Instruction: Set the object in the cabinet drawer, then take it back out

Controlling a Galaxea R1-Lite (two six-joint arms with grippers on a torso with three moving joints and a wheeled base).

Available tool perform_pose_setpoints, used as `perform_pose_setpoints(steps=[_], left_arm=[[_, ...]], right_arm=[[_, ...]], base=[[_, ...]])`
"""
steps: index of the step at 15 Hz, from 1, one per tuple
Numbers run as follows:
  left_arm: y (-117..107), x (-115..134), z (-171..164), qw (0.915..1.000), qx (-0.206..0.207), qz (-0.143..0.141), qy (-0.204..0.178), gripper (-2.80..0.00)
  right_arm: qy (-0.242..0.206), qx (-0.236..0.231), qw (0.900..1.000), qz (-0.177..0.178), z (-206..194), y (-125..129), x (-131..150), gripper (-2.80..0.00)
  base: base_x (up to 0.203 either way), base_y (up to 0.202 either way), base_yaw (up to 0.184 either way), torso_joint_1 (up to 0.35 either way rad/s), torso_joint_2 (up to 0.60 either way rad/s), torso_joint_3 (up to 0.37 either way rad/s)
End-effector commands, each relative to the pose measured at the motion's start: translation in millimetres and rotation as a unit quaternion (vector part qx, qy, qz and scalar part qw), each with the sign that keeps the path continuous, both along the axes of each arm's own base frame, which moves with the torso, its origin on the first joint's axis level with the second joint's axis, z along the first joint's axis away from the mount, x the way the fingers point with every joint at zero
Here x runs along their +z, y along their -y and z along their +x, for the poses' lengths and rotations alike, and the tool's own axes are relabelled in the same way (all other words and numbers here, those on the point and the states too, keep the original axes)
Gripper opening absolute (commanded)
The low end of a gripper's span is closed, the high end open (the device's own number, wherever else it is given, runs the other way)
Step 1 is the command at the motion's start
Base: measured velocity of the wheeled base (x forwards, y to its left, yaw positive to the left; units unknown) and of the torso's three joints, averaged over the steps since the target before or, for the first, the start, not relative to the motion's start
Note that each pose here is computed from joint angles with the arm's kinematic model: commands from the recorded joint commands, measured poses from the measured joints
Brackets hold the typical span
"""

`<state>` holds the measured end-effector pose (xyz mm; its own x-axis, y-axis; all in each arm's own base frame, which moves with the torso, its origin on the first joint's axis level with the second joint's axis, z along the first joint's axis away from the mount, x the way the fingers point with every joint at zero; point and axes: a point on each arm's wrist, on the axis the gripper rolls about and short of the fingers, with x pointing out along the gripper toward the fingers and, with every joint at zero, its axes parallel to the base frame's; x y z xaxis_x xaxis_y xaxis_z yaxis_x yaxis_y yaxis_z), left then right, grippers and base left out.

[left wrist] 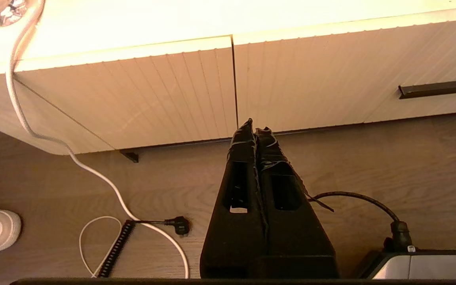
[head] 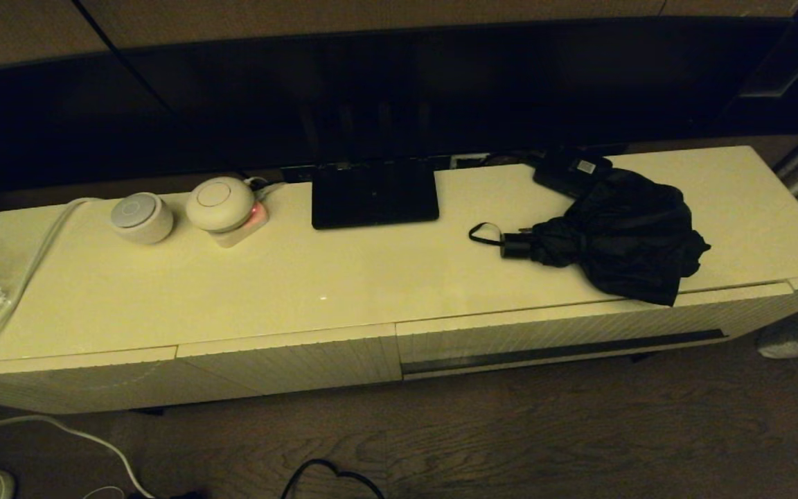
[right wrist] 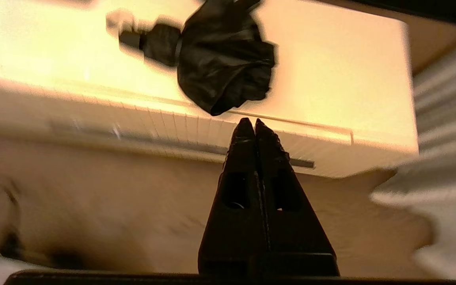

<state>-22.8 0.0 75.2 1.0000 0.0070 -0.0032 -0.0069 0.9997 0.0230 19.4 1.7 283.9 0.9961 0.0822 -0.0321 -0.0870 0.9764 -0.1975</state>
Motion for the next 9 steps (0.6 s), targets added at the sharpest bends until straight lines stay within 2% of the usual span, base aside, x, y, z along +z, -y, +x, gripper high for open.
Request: perform_pose_setpoints(steps=[1, 4, 7, 9], left_arm=[[0, -1, 0, 1.0000, 0.000, 0.000, -0.001, -2.80], [0, -1, 0, 1.0000, 0.000, 0.000, -0.001, -2.80], [0, -1, 0, 1.0000, 0.000, 0.000, -0.001, -2.80], [0, -1, 0, 1.0000, 0.000, 0.000, -0.001, -2.80]], right_arm=[[-0.089, 0.030, 0.992, -0.081, 71, -5, 6, -2.80], [-0.149, 0.087, 0.969, -0.177, 122, -17, -5, -2.80], [-0.200, 0.159, 0.933, -0.252, 151, -36, -29, -2.80], [-0.223, 0.211, 0.910, -0.279, 156, -56, -46, -2.80]], base=[[0.000, 0.000, 0.000, 0.000, 0.00, 0.000], [0.000, 0.000, 0.000, 0.000, 0.00, 0.000], [0.000, 0.000, 0.000, 0.000, 0.00, 0.000], [0.000, 0.000, 0.000, 0.000, 0.00, 0.000]])
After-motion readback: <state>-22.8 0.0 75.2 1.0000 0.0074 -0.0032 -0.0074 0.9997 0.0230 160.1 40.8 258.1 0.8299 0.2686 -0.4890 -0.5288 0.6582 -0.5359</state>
